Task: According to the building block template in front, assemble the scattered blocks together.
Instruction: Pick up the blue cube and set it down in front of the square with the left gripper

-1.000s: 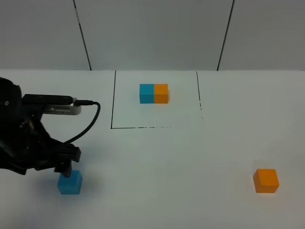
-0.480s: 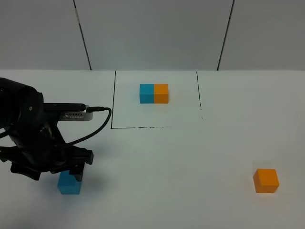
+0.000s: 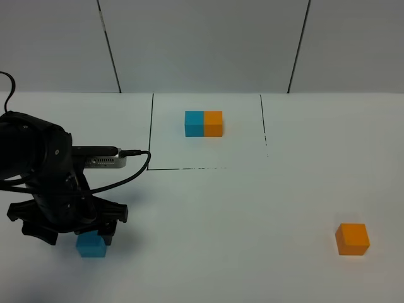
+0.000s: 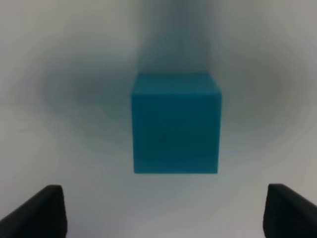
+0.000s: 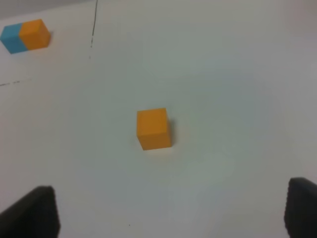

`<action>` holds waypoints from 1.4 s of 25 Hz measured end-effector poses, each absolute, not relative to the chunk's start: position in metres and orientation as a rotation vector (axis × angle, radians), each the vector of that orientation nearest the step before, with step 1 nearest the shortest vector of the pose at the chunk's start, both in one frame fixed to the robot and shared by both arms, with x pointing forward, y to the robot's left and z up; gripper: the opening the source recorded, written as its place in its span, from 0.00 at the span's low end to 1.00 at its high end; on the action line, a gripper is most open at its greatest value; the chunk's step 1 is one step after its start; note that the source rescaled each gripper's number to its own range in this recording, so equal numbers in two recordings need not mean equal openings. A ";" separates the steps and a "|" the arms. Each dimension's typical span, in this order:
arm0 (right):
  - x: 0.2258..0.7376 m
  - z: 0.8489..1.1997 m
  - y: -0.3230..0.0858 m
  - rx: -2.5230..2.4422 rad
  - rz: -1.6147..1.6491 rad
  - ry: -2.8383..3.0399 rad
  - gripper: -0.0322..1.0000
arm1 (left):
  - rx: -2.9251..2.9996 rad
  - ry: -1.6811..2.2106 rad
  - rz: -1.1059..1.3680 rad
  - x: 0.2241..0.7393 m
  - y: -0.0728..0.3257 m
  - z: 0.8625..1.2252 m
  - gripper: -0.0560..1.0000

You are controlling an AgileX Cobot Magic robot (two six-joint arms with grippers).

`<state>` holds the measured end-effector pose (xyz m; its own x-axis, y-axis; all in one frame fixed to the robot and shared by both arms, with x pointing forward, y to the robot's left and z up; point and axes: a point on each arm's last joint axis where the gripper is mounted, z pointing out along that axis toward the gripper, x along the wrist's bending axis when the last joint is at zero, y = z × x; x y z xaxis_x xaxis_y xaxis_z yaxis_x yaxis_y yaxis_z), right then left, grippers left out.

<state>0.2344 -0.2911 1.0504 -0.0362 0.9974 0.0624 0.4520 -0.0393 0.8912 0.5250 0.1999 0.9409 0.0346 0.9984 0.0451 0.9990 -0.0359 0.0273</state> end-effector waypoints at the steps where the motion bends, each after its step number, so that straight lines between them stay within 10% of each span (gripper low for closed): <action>1: 0.234 1.050 -0.291 1.565 1.028 1.562 0.82 | -2.257 -2.180 -0.087 0.526 0.199 0.940 0.72; 35: 0.234 1.050 -0.291 1.566 1.026 1.563 0.82 | -2.266 -2.251 -0.079 0.530 0.195 0.878 0.71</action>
<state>0.2344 -0.2911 1.0503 -0.0362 0.9974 0.0624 0.4535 -0.0392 0.8904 0.5297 0.1953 0.8784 0.0068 1.0000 -0.0029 0.9973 -0.0065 0.0729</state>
